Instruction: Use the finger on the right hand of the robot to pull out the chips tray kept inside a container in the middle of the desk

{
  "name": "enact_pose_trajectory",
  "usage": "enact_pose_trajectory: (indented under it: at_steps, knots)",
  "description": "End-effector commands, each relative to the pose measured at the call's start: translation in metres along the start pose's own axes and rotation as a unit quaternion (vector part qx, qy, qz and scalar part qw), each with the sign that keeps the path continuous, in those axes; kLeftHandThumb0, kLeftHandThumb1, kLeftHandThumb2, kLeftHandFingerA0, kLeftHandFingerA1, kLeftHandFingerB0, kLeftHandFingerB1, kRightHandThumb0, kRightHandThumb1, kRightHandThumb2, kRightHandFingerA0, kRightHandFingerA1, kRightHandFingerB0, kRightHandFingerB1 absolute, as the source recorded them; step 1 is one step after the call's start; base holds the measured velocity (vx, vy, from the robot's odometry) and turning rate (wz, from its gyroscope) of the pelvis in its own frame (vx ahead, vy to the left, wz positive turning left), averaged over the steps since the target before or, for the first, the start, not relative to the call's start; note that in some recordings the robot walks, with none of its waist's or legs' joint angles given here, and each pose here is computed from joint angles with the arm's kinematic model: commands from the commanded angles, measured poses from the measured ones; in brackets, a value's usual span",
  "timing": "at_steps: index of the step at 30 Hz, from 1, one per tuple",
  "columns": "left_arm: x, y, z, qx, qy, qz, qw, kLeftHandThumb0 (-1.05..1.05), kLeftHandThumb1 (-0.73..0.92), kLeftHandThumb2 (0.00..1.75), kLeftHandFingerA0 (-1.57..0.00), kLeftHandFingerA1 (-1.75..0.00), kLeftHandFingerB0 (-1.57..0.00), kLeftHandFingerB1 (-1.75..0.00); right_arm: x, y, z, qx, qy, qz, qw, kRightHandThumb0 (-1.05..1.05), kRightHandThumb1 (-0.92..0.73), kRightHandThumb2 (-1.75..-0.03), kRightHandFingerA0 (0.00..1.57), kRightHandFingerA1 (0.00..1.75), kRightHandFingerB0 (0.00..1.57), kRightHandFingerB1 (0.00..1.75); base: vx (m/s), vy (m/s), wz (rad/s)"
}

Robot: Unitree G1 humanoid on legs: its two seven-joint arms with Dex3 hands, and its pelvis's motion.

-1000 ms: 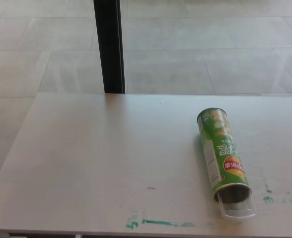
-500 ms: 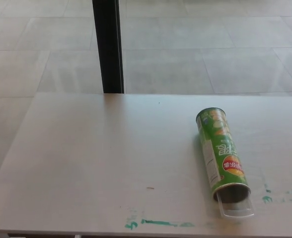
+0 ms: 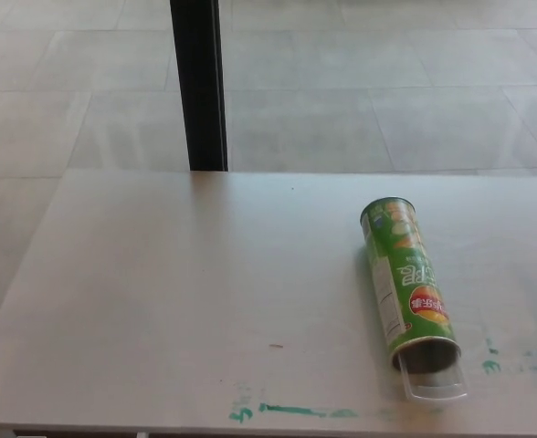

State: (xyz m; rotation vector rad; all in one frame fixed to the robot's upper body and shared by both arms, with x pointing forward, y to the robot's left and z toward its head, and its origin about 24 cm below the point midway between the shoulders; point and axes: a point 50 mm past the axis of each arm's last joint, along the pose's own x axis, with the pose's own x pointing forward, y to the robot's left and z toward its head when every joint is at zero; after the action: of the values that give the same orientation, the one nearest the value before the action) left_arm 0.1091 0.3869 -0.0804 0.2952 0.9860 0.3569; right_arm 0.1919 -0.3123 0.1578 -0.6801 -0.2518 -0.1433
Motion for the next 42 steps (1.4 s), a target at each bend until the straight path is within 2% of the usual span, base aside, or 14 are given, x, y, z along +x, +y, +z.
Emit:
enact_pose_trajectory:
  at_steps: [1,3,4,8,13,21,22,23,28,30,33,42]
  knots:
    - [-0.001,0.008,0.002,-0.006,-0.008,0.011,1.0,-0.47,0.72,0.61,-0.55,-0.7,-0.5,-0.51,0.014,0.034,0.022,-0.068,-0.026,0.128,0.989,-0.13,-0.43,-0.9,0.97,0.98,0.11,0.48,0.0,0.0,0.0]
    - [-0.001,0.008,0.002,-0.006,-0.008,0.011,1.0,-0.47,0.71,0.61,-0.55,-0.7,-0.48,-0.5,0.015,0.039,0.023,-0.075,-0.022,0.143,0.987,-0.13,-0.42,-0.89,0.97,0.99,0.12,0.49,0.0,0.0,0.0]
    - [-0.001,0.008,0.002,0.001,-0.011,0.01,1.0,-0.49,0.73,0.62,-0.53,-0.69,-0.44,-0.5,0.015,0.046,0.025,-0.109,-0.034,0.164,0.98,-0.18,-0.58,-0.57,1.03,0.99,0.25,0.32,0.0,0.0,0.0]
    - [-0.001,0.007,0.003,0.001,-0.011,0.01,1.0,-0.49,0.71,0.61,-0.53,-0.68,-0.49,-0.5,0.015,0.06,0.026,-0.121,-0.04,0.194,0.973,-0.15,-0.56,-0.57,1.02,1.02,0.28,0.33,0.0,0.0,0.0]
    - [-0.001,0.007,0.002,-0.004,-0.011,0.009,1.0,-0.48,0.71,0.62,-0.54,-0.68,-0.48,-0.5,0.013,0.073,0.024,-0.135,-0.028,0.23,0.963,-0.15,-0.57,-0.57,0.98,1.01,0.3,0.34,0.0,0.0,0.0]
    - [-0.002,0.007,0.001,-0.012,-0.015,0.004,1.0,-0.47,0.7,0.61,-0.55,-0.71,-0.51,-0.53,0.016,0.091,0.012,-0.165,-0.022,0.273,0.947,-0.13,-0.59,-0.57,0.94,1.09,0.32,0.34,0.0,0.0,0.0]
    - [-0.002,0.006,0.0,-0.015,-0.01,0.008,1.0,-0.47,0.69,0.61,-0.56,-0.71,-0.54,-0.53,0.016,0.095,0.011,-0.19,-0.027,0.282,0.94,-0.17,-0.55,-0.61,0.91,1.22,0.31,0.37,0.0,0.0,0.0]
    - [-0.003,0.008,-0.002,-0.016,-0.007,0.009,1.0,-0.47,0.69,0.61,-0.56,-0.7,-0.53,-0.53,0.014,0.097,0.008,-0.194,-0.028,0.29,0.937,-0.15,-0.56,-0.6,0.89,1.28,0.31,0.36,0.0,0.0,0.0]
    - [-0.002,0.007,-0.002,0.001,-0.006,0.01,1.0,-0.48,0.68,0.61,-0.55,-0.69,-0.57,-0.54,0.021,0.104,0.01,-0.239,-0.05,0.309,0.919,-0.15,-0.58,-0.58,0.88,1.27,0.34,0.35,0.0,0.0,0.0]
    - [-0.002,0.007,-0.002,0.005,-0.005,0.007,1.0,-0.48,0.7,0.61,-0.54,-0.7,-0.52,-0.52,0.024,0.109,0.011,-0.241,-0.064,0.306,0.919,-0.15,-0.56,-0.57,0.92,1.29,0.37,0.36,0.0,0.0,0.0]
    - [-0.002,0.008,-0.001,0.008,-0.004,0.009,1.0,-0.5,0.7,0.61,-0.54,-0.68,-0.52,-0.5,0.028,0.113,0.013,-0.254,-0.065,0.31,0.914,-0.16,-0.57,-0.58,0.88,1.34,0.36,0.35,0.0,0.0,0.0]
    - [-0.002,0.008,0.001,0.002,-0.009,0.01,1.0,-0.49,0.7,0.61,-0.54,-0.69,-0.51,-0.51,0.032,0.126,0.01,-0.3,-0.085,0.318,0.895,-0.16,-0.55,-0.57,0.91,1.25,0.38,0.36,0.0,0.0,0.0]
